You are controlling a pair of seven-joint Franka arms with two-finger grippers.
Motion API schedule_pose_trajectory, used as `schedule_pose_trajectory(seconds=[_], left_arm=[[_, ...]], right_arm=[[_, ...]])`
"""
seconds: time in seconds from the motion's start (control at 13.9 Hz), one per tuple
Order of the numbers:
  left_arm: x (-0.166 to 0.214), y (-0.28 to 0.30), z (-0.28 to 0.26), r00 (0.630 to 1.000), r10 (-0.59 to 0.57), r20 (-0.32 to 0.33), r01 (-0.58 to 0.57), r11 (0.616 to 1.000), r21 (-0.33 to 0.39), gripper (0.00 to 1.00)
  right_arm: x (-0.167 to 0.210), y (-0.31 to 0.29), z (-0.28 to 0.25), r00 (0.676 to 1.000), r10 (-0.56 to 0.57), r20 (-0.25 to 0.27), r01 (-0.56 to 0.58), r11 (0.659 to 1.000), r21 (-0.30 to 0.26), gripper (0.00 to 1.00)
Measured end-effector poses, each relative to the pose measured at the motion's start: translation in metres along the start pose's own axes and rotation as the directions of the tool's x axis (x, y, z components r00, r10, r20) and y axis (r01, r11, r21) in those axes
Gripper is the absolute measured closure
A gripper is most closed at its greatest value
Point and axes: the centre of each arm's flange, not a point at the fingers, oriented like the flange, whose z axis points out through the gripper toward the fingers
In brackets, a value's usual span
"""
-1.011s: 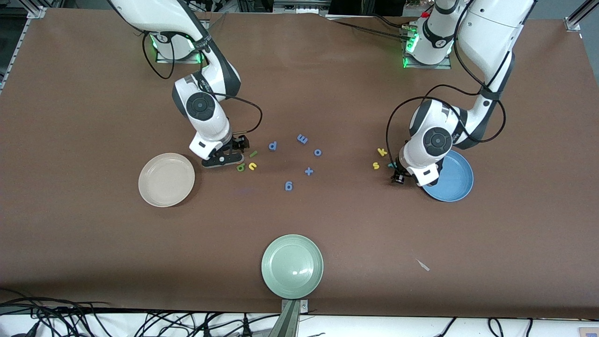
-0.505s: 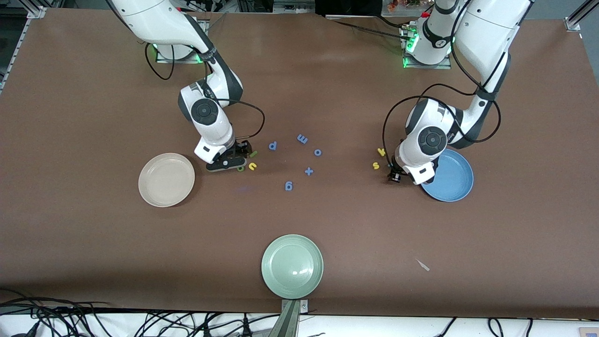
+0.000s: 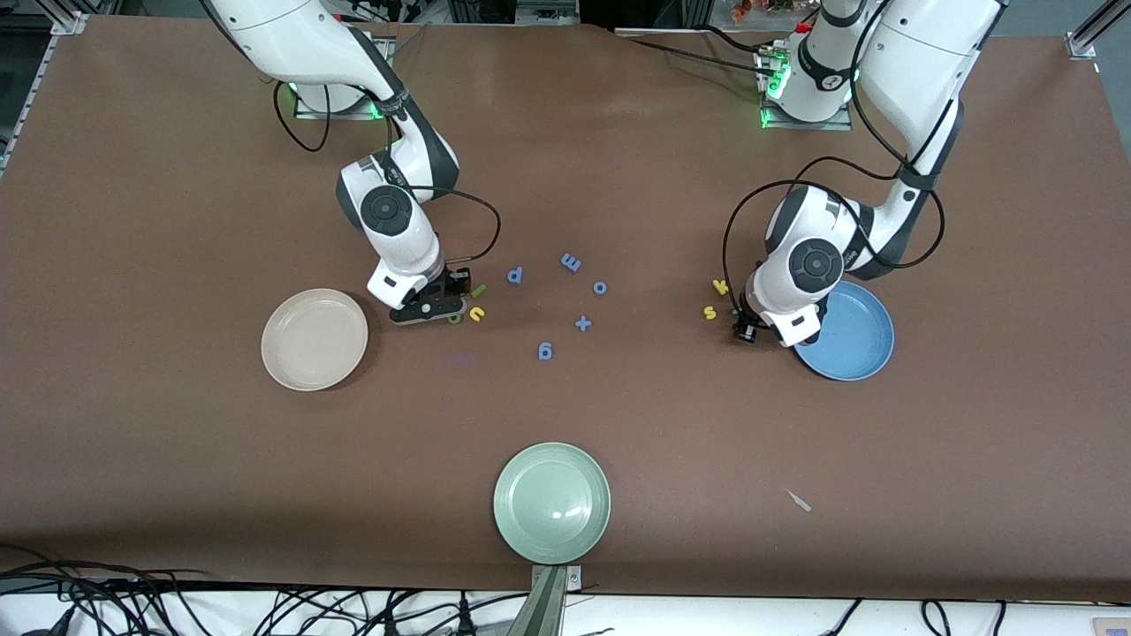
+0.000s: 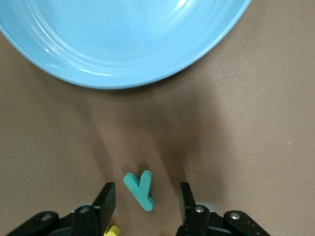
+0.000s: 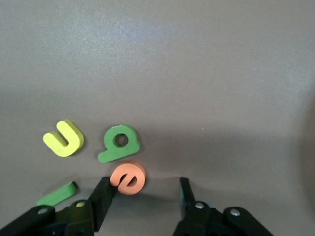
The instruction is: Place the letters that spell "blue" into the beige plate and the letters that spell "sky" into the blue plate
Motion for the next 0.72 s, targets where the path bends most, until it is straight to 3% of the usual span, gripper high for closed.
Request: schedule_pose_trajectory(seconds=[0.07, 0.51, 0.72], left_arm=[[0.0001, -0.0005, 0.0006, 1.0, -0.001, 0.0, 0.001, 1.0, 0.002, 0.39], [0.0001, -0.004, 0.0035, 0.999, -0.038, -0.001, 0.038, 0.999, 0.009, 0.4], [-0.0001, -0.005, 0.003, 0.999, -0.051, 0.0, 0.051, 0.999, -0.005, 0.41]], right_arm=[[0.0003, -0.0001, -0.0005, 1.0, 0.0, -0.001, 0.0, 1.0, 0.0, 0.42], [0.0014, -0.0002, -0.0015, 1.0, 0.001, -0.006, -0.001, 1.0, 0.002, 0.45], [0.002, 0.0, -0.0023, 1.0, 0.001, -0.008, -0.001, 1.0, 0.002, 0.52]])
